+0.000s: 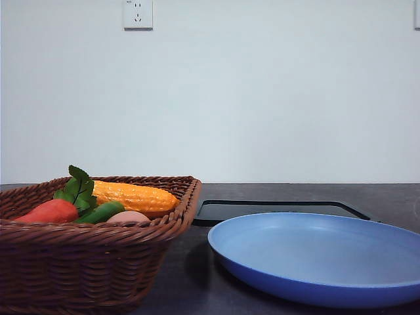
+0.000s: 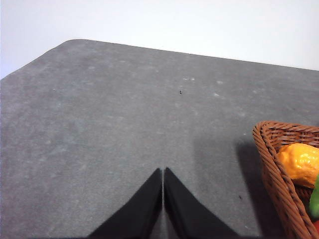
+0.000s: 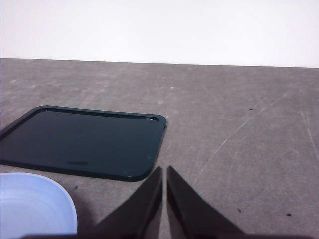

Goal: Transfer egg from basket to plate and serve

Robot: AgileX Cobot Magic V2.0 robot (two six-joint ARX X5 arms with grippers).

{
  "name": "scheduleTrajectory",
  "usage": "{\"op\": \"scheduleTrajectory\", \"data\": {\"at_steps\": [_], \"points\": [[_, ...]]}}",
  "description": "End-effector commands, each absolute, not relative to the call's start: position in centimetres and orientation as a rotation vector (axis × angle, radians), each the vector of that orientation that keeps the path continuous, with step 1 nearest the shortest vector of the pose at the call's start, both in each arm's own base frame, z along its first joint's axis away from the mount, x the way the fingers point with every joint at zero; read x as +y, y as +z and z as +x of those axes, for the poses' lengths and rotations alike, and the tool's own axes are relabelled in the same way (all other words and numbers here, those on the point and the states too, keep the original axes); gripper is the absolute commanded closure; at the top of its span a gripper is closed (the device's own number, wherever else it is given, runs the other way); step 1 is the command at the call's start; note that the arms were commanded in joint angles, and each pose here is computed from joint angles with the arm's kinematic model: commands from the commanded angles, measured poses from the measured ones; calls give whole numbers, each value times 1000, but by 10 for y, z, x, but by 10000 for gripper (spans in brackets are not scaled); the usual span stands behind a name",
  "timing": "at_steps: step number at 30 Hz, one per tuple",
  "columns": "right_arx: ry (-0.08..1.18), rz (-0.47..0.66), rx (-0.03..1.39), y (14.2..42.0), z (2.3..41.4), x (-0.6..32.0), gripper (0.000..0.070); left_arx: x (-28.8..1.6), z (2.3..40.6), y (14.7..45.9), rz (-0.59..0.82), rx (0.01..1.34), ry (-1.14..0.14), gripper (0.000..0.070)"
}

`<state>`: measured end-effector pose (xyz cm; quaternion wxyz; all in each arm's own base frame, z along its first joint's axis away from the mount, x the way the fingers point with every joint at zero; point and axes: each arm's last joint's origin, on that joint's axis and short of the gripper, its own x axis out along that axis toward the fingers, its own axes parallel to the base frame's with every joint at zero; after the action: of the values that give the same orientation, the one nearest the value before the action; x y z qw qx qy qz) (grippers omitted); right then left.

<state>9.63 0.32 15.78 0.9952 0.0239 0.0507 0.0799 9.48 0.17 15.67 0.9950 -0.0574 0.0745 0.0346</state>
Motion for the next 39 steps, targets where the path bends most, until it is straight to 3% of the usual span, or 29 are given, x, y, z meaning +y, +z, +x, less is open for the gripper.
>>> {"op": "scheduleTrajectory", "data": {"at_steps": [1, 9, 14, 22, 28, 39], "points": [[159, 72, 89, 157, 97, 3, 700, 2, 96, 149, -127, 168, 74, 700], [158, 275, 69, 161, 97, 3, 700, 1, 96, 150, -433, 160, 69, 700], [159, 320, 71, 161, 97, 3, 700, -1, 96, 150, -539, 176, 8, 700], [163, 322, 84, 160, 97, 4, 700, -4, 95, 149, -562, 229, -97, 700], [149, 419, 123, 167, 94, 4, 700, -5, 93, 170, -570, 264, -104, 700], [105, 438, 293, 224, 87, 3, 700, -9, 113, 228, -504, 431, -235, 700]]}}
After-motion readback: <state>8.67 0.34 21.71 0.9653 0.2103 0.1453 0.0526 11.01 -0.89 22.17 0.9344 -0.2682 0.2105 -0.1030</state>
